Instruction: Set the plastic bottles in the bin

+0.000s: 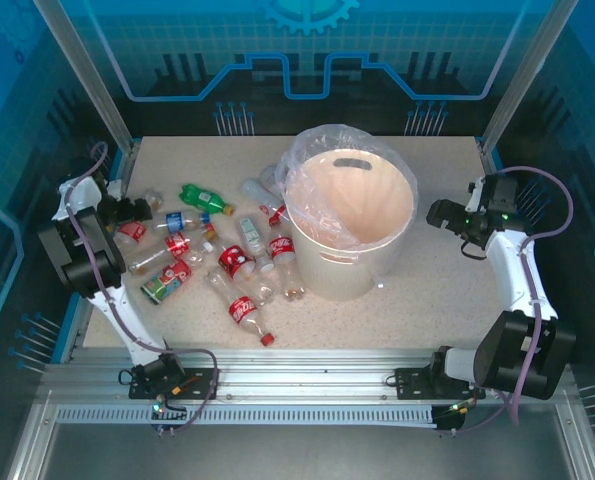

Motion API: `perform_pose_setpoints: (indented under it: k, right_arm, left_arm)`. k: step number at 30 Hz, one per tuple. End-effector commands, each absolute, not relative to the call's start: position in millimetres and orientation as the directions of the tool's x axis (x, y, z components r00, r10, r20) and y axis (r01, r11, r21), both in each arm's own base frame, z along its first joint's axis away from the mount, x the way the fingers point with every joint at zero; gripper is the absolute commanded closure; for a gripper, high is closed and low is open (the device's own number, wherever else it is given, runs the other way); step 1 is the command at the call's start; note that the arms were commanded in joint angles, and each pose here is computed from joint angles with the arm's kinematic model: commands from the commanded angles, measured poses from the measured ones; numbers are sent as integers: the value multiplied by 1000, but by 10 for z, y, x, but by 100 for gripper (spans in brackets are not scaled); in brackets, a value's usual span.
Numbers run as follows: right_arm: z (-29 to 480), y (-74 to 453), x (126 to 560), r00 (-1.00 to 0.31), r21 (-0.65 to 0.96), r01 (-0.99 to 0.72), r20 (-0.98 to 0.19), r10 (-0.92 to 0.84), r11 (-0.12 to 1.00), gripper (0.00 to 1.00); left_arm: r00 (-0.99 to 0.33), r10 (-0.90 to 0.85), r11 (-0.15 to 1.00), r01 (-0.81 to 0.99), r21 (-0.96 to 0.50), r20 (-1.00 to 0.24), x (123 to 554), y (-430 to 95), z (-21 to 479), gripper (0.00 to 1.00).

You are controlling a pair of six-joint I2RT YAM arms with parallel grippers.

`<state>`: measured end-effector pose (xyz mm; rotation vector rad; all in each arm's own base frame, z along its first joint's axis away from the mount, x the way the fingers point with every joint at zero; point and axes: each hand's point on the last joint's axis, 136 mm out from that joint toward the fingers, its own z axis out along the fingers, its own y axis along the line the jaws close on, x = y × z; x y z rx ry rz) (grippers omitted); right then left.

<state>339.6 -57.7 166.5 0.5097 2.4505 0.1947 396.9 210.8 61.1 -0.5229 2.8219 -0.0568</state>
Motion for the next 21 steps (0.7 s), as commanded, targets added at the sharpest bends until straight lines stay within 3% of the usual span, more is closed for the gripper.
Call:
perform_pose_setpoints:
  k: [1,7,14,21]
  right_arm:
    - [1660,-568,3372,-727,275,325,-540,425,905,0]
    - [1689,-524,3409,-724,284,305,-550,415,909,0]
    - [1675,-491,3428,-723,298,292,-553,413,909,0]
    - [1758,-488,3424,-718,288,276,-572,396,917,0]
  left_arm:
    - [-919,-331,944,-320,-86,-215,3924,2075,528,1]
    - [-925,-344,939,-338,-61,-164,3854,2078,369,11]
    - [-932,-336,942,-331,-58,-137,3859,1995,273,16]
    - [-927,-342,940,-339,-49,-156,3868,1946,424,26]
